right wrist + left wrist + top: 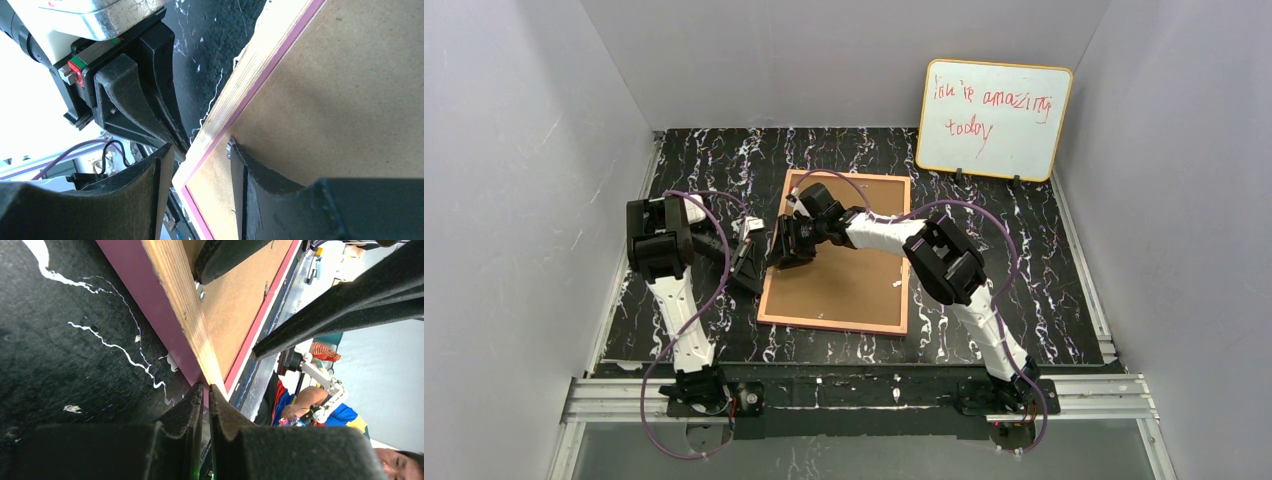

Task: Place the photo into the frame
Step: Install the photo frame at the center of the board.

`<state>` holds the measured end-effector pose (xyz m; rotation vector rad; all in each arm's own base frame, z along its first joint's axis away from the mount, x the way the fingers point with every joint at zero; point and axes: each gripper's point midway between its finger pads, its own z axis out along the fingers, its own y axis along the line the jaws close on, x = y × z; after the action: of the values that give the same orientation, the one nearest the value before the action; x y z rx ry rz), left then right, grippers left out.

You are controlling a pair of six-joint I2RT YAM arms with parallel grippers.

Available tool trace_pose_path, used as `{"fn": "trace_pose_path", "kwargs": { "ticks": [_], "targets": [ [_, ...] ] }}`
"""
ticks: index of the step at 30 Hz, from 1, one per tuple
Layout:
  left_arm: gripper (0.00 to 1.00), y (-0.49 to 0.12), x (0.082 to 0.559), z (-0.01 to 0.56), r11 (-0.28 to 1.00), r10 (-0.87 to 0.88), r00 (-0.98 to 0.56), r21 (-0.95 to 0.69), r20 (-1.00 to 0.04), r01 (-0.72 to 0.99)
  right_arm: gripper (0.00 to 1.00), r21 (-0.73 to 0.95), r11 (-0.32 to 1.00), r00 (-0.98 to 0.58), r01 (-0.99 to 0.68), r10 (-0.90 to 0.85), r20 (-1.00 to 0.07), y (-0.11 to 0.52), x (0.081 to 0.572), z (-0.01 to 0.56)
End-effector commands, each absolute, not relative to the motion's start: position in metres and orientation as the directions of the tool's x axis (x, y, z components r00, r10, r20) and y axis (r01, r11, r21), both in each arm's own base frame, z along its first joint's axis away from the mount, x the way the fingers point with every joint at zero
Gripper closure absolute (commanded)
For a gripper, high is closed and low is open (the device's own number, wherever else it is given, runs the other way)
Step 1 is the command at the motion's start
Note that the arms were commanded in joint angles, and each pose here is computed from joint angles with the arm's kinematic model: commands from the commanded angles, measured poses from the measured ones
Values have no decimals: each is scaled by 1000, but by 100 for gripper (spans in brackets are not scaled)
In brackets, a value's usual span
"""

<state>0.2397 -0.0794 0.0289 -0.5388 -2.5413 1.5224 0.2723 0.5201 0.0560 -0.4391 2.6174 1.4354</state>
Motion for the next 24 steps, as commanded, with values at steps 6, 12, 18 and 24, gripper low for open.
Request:
{"fn": "trace_pose_path", "kwargs": {
  "ticks": [6,12,18,24],
  "targets": [
    [94,-77,240,14,437,418,-900,-841,-124,319,47,816,499,-948,-292,-266,-176,524,249,30],
    [94,-77,240,13,437,416,-901,-842,-124,317,48,828,483,-943,-285,-297,-151,525,239,29],
    [95,-77,241,13,437,417,-900,-841,-125,319,48,836,471,-940,-280,-313,-138,527,236,27],
    [95,-77,242,13,437,416,-900,-840,-128,322,48,845,453,-932,-283,-338,-131,528,233,26]
  ]
}}
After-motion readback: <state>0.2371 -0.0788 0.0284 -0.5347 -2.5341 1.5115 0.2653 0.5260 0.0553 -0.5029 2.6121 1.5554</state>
